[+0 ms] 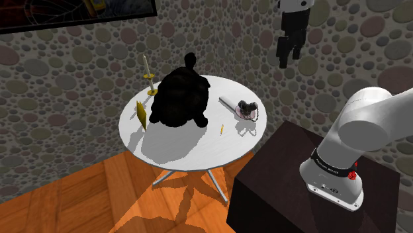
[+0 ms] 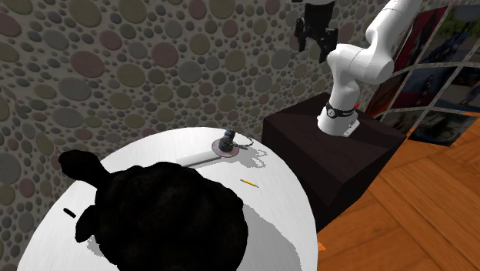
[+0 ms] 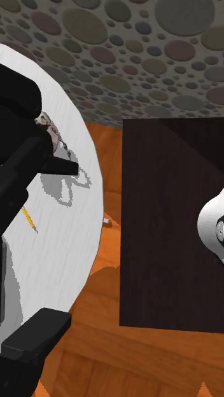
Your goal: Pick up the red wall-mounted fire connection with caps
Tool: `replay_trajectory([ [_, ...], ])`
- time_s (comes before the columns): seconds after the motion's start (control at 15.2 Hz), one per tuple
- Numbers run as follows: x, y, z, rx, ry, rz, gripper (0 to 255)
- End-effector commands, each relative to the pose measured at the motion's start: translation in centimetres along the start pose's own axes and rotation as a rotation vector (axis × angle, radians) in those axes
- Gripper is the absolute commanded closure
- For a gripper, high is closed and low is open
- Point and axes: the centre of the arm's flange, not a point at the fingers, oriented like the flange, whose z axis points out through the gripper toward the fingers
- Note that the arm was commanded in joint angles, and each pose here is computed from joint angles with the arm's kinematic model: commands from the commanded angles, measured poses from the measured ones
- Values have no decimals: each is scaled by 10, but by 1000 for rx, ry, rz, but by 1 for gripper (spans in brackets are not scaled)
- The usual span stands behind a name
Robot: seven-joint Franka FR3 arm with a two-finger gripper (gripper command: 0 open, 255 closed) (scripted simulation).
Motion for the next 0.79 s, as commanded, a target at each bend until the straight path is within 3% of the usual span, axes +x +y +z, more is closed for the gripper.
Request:
replay_trajectory([
  [0.0, 0, 0, 0, 0, 0, 0, 0],
  [0.73, 62, 70, 108, 16, 50, -71, 0],
])
